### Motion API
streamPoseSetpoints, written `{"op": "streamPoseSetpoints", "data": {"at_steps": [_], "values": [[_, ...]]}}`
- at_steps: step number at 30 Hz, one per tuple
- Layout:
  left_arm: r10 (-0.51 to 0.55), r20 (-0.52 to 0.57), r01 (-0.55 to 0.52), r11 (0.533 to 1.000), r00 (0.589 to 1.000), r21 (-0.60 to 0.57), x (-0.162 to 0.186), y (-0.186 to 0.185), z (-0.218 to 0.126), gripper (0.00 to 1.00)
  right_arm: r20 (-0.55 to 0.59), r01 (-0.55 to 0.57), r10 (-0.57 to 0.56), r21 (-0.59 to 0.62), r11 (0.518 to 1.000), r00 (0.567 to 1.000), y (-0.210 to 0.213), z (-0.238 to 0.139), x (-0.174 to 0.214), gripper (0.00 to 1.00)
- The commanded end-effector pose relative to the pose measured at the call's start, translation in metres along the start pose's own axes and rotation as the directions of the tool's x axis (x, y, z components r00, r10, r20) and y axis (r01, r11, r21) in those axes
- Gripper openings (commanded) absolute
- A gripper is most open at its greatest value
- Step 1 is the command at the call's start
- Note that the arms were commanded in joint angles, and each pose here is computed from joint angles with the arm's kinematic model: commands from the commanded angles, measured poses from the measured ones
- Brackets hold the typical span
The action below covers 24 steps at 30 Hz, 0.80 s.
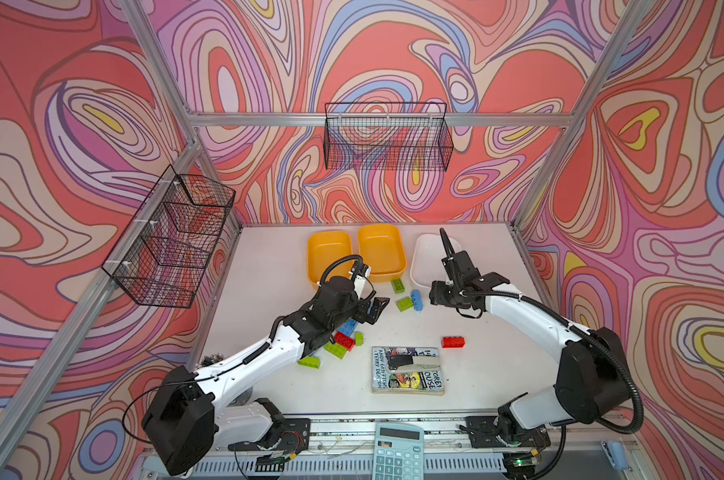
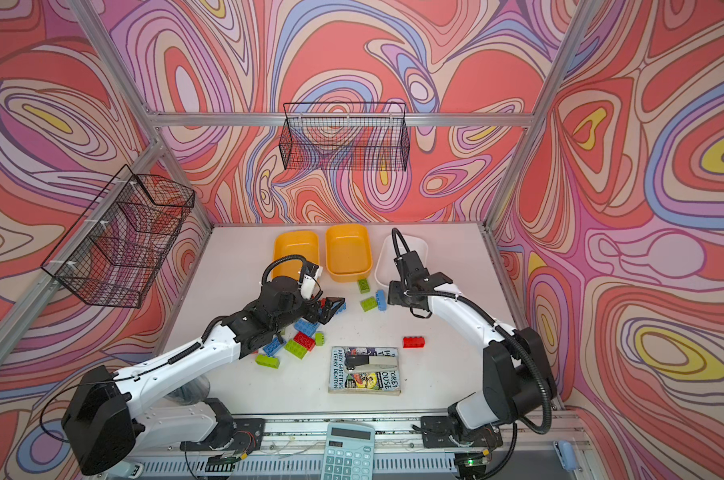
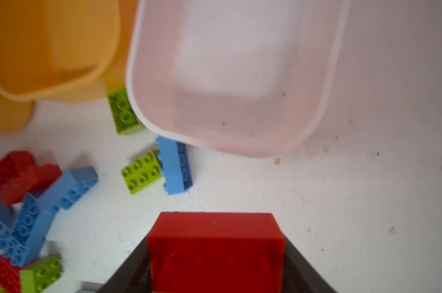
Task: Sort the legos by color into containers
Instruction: 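Carry the red brick to the white bin and release it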
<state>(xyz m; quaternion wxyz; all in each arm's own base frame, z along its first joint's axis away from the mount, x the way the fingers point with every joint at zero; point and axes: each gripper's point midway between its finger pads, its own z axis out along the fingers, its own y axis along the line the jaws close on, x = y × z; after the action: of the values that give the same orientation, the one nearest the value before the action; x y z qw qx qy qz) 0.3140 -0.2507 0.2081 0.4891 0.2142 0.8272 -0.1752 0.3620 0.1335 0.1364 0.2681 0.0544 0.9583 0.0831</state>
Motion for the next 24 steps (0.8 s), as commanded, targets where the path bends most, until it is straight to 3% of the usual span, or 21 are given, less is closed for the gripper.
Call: {"op": "streamPoseSetpoints", "data": {"at_steps": [1,9,15,24], "values": [[0.034,0.028,-0.034,0.999,0.999,-0.002,-0.018,-0.003,0.002,1.0,0.043,0.004,-0.007,0.055,0.998,0.999,0.006,0.007,-0.033,0.58],[-0.058,0.059,0.053,0.995,0.997,0.082,-0.033,-0.02,0.016,1.0,0.076,-0.036,0.027,0.127,0.991,0.997,0.022,0.075,-0.084,0.58],[0.009,0.057,-0.012,0.999,0.998,0.052,-0.042,-0.018,0.021,1.0,0.089,-0.095,0.079,0.197,0.976,0.993,0.0,0.112,-0.099,0.58],[0.048,0.065,-0.05,0.998,0.997,0.025,-0.049,-0.015,0.027,1.0,0.1,-0.172,0.155,0.192,0.966,0.983,-0.037,0.142,-0.125,0.58]]}}
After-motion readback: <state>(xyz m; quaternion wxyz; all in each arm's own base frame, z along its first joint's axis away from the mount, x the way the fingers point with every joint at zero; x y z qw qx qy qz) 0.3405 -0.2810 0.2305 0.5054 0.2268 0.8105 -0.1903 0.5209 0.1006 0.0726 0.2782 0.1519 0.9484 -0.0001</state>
